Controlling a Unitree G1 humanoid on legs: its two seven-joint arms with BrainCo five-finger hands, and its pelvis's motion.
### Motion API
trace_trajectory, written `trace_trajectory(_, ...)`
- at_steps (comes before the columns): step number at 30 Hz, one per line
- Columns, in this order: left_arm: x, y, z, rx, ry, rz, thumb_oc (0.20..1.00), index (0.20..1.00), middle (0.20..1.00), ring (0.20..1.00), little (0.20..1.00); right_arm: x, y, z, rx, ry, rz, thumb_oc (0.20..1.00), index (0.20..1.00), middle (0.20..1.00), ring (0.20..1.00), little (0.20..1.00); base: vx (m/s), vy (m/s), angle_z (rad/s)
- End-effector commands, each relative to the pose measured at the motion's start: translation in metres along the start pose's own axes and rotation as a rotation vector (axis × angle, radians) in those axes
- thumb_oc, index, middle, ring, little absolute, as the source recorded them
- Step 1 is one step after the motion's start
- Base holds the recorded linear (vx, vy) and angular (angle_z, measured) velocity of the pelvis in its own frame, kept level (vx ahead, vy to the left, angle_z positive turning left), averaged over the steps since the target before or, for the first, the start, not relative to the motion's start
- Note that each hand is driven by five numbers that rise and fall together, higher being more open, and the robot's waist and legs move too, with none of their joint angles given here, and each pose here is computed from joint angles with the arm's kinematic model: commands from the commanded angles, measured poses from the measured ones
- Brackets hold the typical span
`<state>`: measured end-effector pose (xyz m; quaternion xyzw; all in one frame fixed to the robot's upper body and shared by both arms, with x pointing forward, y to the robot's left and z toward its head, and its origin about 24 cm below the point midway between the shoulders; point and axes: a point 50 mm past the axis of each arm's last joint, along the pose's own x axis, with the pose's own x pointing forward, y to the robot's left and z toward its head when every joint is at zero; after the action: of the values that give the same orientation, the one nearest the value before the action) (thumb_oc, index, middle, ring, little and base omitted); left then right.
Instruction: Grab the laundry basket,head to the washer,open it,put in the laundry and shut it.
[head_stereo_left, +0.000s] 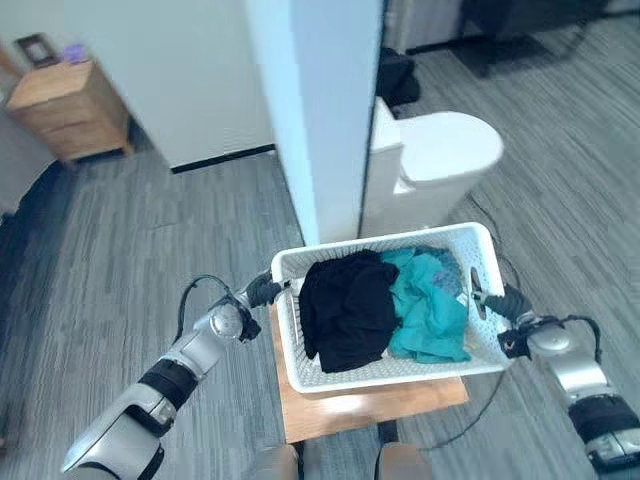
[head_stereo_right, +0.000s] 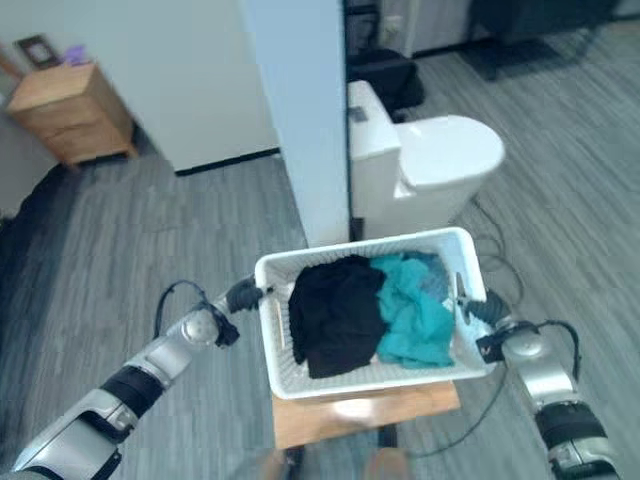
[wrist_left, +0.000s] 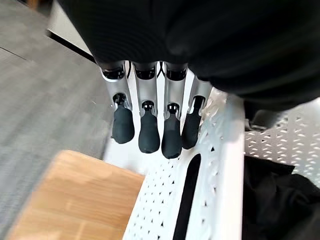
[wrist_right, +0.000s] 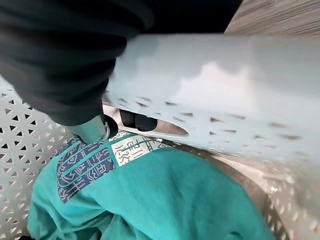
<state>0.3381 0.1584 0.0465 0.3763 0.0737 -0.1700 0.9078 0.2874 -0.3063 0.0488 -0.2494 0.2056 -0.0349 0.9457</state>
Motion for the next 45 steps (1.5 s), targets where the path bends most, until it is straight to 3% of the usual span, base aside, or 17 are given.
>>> trace_trajectory(1, 0.005, 0.045, 0.003, -0.079, 0.002, 0.186, 0.2, 0.2, 0.2, 0.2, 0.2, -0.004, -0.039, 0.029, 0.106, -0.127, -0.071, 0.2, 0.2, 0.2, 0.2, 0.2, -0.26, 0.262, -0.8)
trace_trajectory(14, 0.023, 0.05, 0.035, 0.028, -0.042, 0.18, 0.2, 0.2, 0.2, 0.2, 0.2, 0.019, -0.048, 0.036, 0.243, -0.087, -0.175, 0.2, 0.2, 0.2, 0.2, 0.2, -0.41, 0.234, -0.37)
trace_trajectory(24, 0.002, 0.079, -0.003, -0.035, 0.056, 0.26, 0.2, 0.2, 0.2, 0.2, 0.2, 0.04, -0.014, 0.032, 0.222, 0.033, -0.079, 0.2, 0.2, 0.2, 0.2, 0.2, -0.3, -0.165, -0.98)
trace_trajectory(35, -0.011, 0.077, -0.016, -0.142, 0.047, 0.252, 0.2, 0.2, 0.2, 0.2, 0.2, 0.023, -0.052, 0.053, 0.161, -0.102, -0.169, 0.2, 0.2, 0.2, 0.2, 0.2, -0.29, -0.353, -0.32)
trace_trajectory(40, -0.01, 0.08, -0.011, -0.137, 0.028, 0.264, 0.2, 0.2, 0.2, 0.2, 0.2, 0.011, -0.052, 0.054, 0.132, -0.161, -0.152, 0.2, 0.2, 0.2, 0.2, 0.2, -0.23, -0.155, -0.17)
trace_trajectory(45, -0.002, 0.064, -0.008, -0.133, 0.029, 0.232, 0.2, 0.2, 0.2, 0.2, 0.2, -0.007, -0.054, 0.04, 0.149, -0.183, -0.124, 0.2, 0.2, 0.2, 0.2, 0.2, -0.09, -0.003, -0.23)
